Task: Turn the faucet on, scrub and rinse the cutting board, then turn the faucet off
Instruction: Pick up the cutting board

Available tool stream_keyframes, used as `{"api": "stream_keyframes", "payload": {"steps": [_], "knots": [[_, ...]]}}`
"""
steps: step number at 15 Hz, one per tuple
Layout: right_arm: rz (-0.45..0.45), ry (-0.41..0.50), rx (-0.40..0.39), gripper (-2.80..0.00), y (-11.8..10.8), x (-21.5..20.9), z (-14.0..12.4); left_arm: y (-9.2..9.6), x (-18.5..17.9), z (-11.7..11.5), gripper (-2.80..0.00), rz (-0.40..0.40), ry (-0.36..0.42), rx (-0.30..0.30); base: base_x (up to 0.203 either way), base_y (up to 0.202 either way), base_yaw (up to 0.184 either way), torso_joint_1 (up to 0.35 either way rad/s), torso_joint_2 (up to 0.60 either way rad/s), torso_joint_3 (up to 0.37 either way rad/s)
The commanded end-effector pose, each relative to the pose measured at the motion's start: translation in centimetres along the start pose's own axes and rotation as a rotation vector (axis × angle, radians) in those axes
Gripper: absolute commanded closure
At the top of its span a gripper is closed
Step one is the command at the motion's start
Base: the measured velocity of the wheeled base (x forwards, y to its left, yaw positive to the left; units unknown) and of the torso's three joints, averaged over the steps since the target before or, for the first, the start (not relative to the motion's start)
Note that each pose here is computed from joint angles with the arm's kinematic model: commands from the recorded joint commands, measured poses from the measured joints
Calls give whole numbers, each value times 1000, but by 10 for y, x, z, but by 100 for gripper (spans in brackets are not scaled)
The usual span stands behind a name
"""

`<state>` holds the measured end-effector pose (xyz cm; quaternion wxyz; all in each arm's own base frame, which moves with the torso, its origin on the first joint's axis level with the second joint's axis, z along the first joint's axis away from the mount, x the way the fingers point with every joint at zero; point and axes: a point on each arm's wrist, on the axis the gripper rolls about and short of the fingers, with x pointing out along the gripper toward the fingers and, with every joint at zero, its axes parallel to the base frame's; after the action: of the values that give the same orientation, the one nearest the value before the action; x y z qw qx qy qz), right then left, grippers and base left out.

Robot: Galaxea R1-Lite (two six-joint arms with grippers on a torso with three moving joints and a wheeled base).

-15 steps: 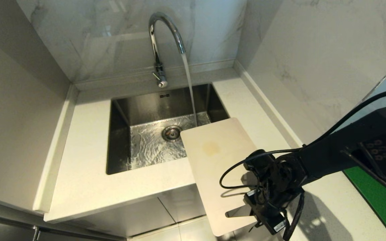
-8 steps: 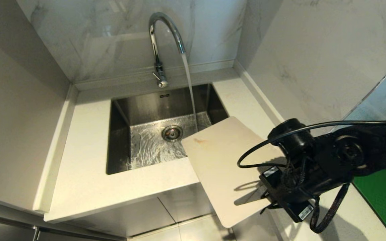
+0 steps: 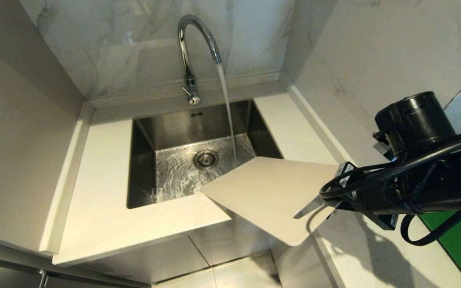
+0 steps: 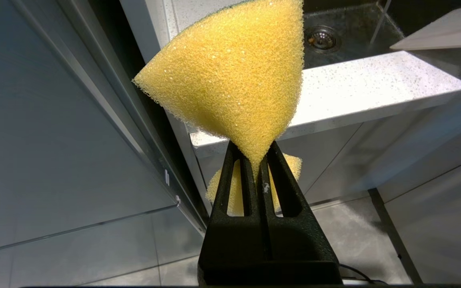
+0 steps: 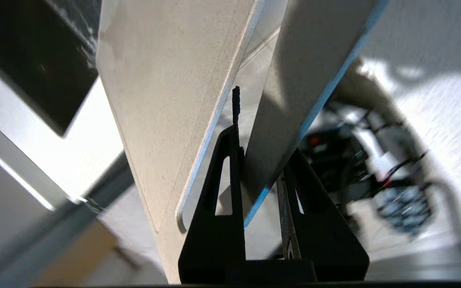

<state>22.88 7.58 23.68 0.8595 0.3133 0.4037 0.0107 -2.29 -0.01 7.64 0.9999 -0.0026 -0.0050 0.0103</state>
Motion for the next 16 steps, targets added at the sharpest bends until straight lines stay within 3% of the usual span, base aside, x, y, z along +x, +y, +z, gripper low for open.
{"api": "stream_keyframes", "payload": {"steps": [1, 6, 13, 16], "knots": [[33, -38, -155, 0, 0, -16, 0, 0, 0, 0, 0, 1, -2, -1, 0, 0, 0, 0, 0, 0], [45, -127, -411, 0, 1, -34, 11, 0, 0, 0, 0, 1, -2, -1, 0, 0, 0, 0, 0, 0], [108, -379, -514, 0, 31, -77, 60, 0, 0, 0, 0, 1, -2, 0, 0, 0, 0, 0, 0, 0], [119, -404, -512, 0, 34, -84, 64, 0, 0, 0, 0, 1, -2, 1, 0, 0, 0, 0, 0, 0]]}}
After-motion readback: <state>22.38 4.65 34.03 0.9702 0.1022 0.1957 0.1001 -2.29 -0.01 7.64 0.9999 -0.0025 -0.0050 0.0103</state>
